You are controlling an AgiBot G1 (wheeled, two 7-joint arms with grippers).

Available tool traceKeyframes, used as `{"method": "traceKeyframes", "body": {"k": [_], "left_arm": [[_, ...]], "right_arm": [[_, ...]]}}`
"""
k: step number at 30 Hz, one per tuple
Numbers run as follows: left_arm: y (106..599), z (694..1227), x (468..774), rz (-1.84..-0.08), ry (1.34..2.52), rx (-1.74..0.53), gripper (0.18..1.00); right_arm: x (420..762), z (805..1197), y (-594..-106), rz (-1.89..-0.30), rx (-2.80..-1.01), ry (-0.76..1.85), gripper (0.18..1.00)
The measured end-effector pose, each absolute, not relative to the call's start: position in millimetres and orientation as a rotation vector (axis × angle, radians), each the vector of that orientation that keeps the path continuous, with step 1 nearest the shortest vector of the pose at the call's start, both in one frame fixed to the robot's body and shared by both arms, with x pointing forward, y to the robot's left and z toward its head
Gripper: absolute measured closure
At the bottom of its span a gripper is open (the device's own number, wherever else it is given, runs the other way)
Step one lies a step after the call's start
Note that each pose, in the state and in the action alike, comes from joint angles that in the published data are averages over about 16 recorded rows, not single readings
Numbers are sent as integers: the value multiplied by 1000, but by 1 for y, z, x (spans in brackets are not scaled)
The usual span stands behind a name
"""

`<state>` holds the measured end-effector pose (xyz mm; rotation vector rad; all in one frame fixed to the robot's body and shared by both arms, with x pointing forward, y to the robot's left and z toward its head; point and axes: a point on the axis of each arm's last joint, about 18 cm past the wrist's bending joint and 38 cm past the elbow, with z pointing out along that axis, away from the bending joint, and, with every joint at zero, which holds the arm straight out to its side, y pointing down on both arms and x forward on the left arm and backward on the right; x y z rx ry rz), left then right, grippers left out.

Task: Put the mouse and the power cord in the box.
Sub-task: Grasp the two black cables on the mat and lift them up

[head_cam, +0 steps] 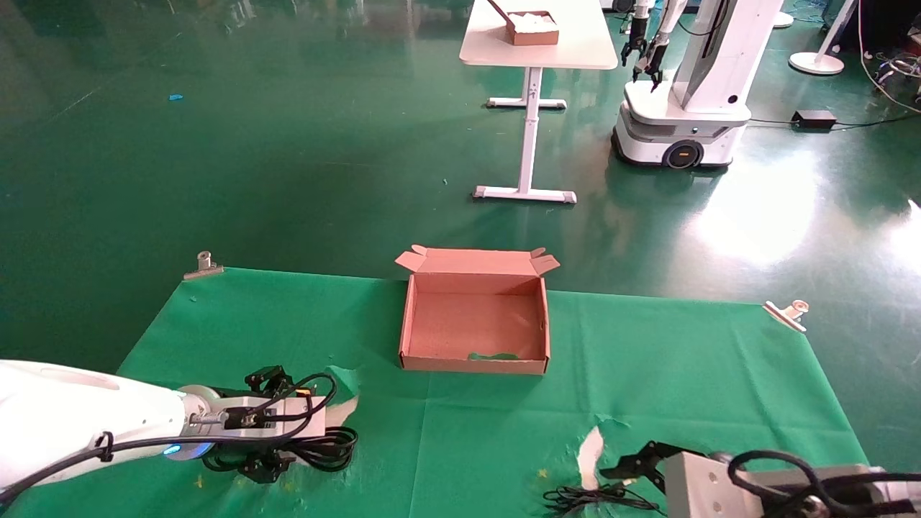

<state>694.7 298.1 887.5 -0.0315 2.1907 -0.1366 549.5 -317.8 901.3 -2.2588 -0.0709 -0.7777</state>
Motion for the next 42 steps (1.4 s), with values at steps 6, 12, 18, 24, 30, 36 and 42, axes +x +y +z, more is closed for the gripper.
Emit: {"method": "traceKeyframes", "body": {"k": [6,12,18,24,30,36,42], "left_arm": [[299,884,695,-122,2192,-33,185],[299,883,695,-119,2193,-34,185],[299,883,695,-118,2193,-35,185],[299,883,695,-117,2193,-35,185],[299,883,695,-117,2192,-35,187],[299,883,695,-117,2193,-35,202],[299,883,695,-119,2193,-35,244]], "right_arm": [[569,888,-315,-822,-2368,-60,178],[598,875,-306,-895,-2486,-38,178],[630,866,-295,-961,-2557,-13,178],[653,861,-290,-987,-2581,20,179],[664,860,-290,-995,-2583,44,189],[667,861,-290,-996,-2579,55,220],[666,861,-290,-994,-2578,51,285]]}}
